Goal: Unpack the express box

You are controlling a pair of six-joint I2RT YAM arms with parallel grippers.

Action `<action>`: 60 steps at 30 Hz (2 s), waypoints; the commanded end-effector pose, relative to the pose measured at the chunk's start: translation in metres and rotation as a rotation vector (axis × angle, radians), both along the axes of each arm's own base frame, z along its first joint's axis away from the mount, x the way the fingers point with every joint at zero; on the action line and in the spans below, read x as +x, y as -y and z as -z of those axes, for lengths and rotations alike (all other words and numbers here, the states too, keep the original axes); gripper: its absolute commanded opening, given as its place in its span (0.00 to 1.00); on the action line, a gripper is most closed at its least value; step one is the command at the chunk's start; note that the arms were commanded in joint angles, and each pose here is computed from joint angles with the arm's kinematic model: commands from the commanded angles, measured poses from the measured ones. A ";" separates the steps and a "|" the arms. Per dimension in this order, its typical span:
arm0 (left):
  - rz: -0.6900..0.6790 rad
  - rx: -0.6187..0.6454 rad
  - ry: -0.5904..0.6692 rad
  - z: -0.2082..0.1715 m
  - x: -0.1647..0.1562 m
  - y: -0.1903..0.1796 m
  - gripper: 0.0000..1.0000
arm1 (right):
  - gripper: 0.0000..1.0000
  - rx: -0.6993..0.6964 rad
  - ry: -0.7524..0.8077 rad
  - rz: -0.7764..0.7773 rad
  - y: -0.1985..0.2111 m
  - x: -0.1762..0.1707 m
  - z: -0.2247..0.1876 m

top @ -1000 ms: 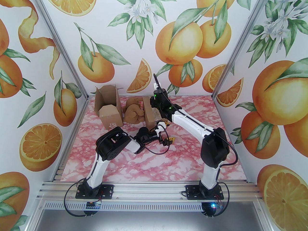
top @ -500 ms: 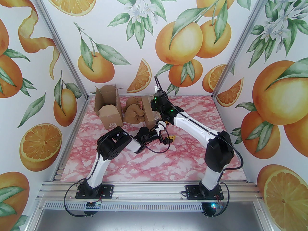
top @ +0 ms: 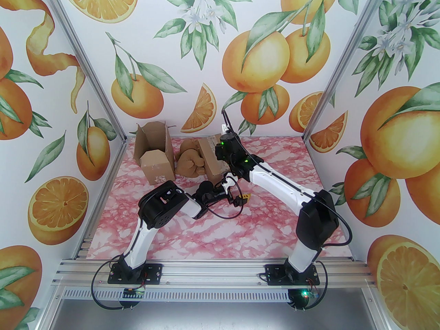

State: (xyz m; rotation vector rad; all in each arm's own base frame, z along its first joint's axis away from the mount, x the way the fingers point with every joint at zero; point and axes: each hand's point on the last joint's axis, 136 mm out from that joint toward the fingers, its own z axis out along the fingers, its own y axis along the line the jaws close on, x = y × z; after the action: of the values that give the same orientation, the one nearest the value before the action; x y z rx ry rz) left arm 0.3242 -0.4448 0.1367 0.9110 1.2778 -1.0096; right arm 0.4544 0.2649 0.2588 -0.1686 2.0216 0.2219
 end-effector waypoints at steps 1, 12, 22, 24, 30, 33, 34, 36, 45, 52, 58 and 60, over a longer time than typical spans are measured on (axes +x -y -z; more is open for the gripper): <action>-0.140 -0.006 -0.046 0.003 0.039 -0.016 0.99 | 0.00 -0.027 -0.045 0.000 0.010 -0.028 0.008; -0.145 -0.008 -0.045 0.001 0.040 -0.017 0.99 | 0.00 -0.021 -0.025 0.019 0.020 -0.036 0.005; -0.056 0.005 -0.002 -0.008 0.025 -0.010 0.98 | 0.00 -0.028 0.037 0.000 0.015 -0.022 -0.012; -0.031 0.005 -0.008 -0.006 0.020 -0.007 0.98 | 0.00 -0.011 0.062 0.005 0.015 -0.017 -0.020; 0.015 0.018 -0.012 -0.001 0.008 -0.002 0.97 | 0.00 0.017 0.125 -0.001 0.013 -0.001 -0.036; 0.029 0.025 -0.015 0.001 0.005 0.000 0.97 | 0.00 0.028 0.140 -0.004 0.010 0.008 -0.041; 0.040 0.027 -0.012 0.001 0.003 0.001 0.97 | 0.00 0.030 0.146 -0.004 0.008 0.010 -0.043; 0.044 0.035 -0.014 0.003 0.002 0.002 0.97 | 0.00 0.032 0.155 -0.002 0.006 0.014 -0.046; 0.042 0.031 -0.012 0.001 0.005 0.005 0.97 | 0.00 0.008 0.133 0.001 0.013 0.012 -0.037; 0.042 0.035 -0.019 0.004 0.006 0.004 0.97 | 0.00 0.004 0.105 0.000 0.015 0.008 -0.022; 0.033 0.036 -0.021 0.005 0.009 0.002 0.97 | 0.00 0.024 0.092 0.001 0.017 0.002 -0.018; 0.030 0.038 -0.025 0.006 0.011 0.001 0.97 | 0.00 0.031 0.092 0.002 0.019 -0.001 -0.019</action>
State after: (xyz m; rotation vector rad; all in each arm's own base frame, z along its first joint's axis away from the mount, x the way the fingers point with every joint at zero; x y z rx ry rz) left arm 0.3246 -0.4467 0.1231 0.9683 1.3300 -1.0351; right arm 0.4609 0.2491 0.2699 -0.1705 1.9388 0.2012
